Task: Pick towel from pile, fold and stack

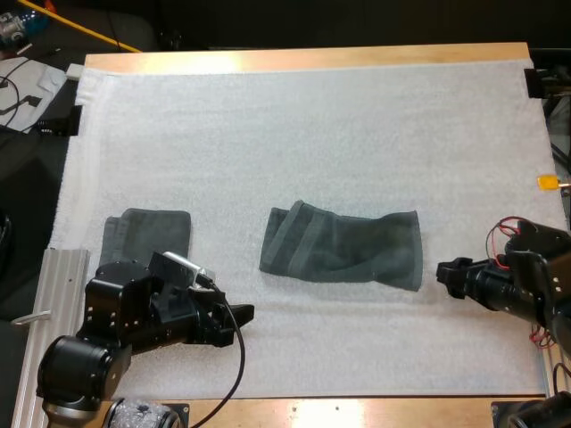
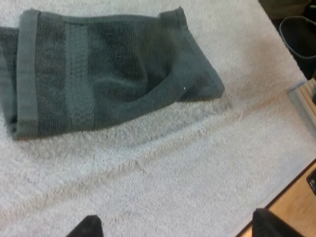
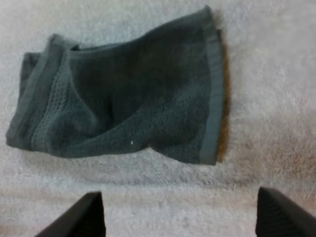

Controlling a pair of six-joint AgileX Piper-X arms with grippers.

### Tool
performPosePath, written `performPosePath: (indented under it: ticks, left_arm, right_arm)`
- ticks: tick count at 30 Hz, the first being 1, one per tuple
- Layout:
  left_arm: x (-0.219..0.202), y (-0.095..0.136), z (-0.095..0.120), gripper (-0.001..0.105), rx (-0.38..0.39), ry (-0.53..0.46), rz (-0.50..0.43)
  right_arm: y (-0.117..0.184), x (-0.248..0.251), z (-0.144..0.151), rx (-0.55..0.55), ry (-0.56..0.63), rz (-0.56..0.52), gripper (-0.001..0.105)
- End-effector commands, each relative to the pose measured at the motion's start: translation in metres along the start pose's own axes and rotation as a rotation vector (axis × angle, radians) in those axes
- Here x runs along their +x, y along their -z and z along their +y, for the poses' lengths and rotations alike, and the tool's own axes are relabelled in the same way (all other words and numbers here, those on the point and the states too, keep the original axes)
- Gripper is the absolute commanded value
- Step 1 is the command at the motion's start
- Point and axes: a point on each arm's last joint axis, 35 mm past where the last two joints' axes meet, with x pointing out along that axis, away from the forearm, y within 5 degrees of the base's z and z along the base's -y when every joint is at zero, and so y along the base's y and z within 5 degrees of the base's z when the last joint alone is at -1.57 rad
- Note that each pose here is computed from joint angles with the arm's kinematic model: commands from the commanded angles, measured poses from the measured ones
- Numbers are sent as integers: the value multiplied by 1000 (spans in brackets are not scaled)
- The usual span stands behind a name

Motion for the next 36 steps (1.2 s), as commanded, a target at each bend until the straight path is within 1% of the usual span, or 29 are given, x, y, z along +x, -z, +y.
performPosePath:
  ticks: [1, 5, 16, 23, 24, 27, 28, 32, 36]
  left_arm:
    - [-1, 0, -1, 60, -5, 6, 0]
    - [-1, -1, -2, 60, -4, 8, -4]
    - [-1, -3, -3, 60, 3, 14, -16]
    - [-2, -2, -3, 60, 2, 16, -14]
    - [-1, -3, -2, 60, 1, 19, -12]
    - [-1, -2, -2, 60, 6, 13, -9]
    - [-1, -1, -2, 60, 6, 15, -7]
    - [-1, -1, -2, 60, 6, 16, -3]
    - [-1, -2, -2, 60, 6, 16, -3]
  right_arm:
    - [-7, -12, 2, -7, 38, -53, 62]
    - [-14, -1, 0, -13, 78, -55, 62]
    - [-29, 55, -2, -41, 87, 39, 62]
    - [-34, 89, -7, -47, 67, 76, 62]
    - [-36, 98, -12, -38, 58, 83, 62]
    - [-34, 93, -15, -21, 70, 110, 62]
    - [-36, 98, -25, 6, 60, 134, 62]
    - [-39, 113, -47, 57, 21, 174, 62]
    - [-40, 130, -62, 73, -12, 197, 62]
